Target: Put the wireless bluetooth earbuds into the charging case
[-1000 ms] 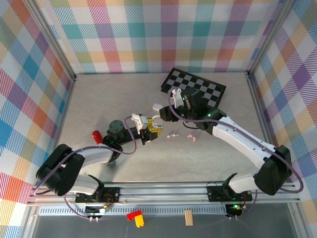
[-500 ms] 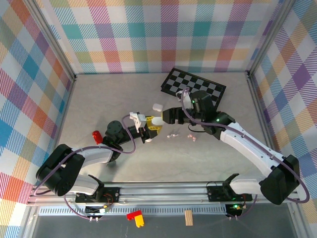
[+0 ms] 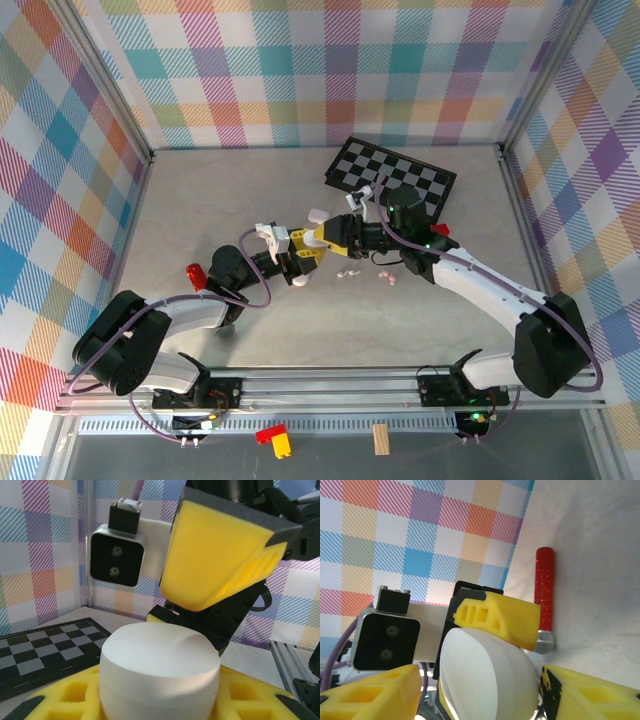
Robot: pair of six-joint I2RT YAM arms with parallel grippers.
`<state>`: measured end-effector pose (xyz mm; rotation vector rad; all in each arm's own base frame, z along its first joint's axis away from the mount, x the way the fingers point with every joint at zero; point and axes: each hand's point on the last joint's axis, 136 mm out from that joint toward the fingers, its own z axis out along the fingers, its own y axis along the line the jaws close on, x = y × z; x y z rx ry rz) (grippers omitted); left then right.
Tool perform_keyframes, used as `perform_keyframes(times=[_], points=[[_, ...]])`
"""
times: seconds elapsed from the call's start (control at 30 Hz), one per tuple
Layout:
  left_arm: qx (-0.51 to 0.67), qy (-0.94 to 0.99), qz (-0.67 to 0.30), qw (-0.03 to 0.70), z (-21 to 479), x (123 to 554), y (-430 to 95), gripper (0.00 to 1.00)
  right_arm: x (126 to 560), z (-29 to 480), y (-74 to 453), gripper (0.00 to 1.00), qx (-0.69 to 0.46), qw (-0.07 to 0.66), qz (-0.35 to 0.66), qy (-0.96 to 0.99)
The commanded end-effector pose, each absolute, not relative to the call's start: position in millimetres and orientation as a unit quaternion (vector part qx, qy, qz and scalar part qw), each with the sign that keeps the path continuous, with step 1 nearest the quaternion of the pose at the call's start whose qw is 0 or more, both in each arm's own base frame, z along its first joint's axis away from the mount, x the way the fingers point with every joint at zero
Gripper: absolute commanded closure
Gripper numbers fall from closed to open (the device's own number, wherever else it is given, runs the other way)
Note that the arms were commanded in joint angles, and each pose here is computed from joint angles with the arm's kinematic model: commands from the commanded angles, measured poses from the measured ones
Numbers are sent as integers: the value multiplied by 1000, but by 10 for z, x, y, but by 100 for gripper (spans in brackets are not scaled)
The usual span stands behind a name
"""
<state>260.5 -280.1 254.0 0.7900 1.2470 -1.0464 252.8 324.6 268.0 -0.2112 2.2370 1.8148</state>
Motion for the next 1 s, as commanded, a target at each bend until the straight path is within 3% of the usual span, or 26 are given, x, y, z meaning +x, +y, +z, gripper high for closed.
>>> perform_keyframes(times=[0.0,0.1,0.3,0.47,0.53,0.67,0.7,0.97], points=[[344,504,-458,646,2828,2580,-2757,64,2469,2892,3317,41,-89,107,665,733],[343,505,-458,646,2819,2574,-2751,64,2493,2890,3329,48,-87,106,670,730],[343,508,-455,646,2798,2566,-2739,64,2544,2821,3332,73,-73,101,671,731],[343,514,-451,644,2762,2580,-2740,61,2644,2735,3247,83,-47,124,657,742],[346,522,-452,636,2723,2588,-2755,49,2711,2663,3163,84,-30,144,642,753],[348,532,-438,635,2644,2592,-2732,5,2913,2394,2862,84,22,196,585,787],[348,536,-434,634,2620,2592,-2725,0,2963,2296,2775,84,34,208,567,796],[382,593,-396,588,2293,2599,-2824,0,3571,1539,1962,85,154,279,427,846]])
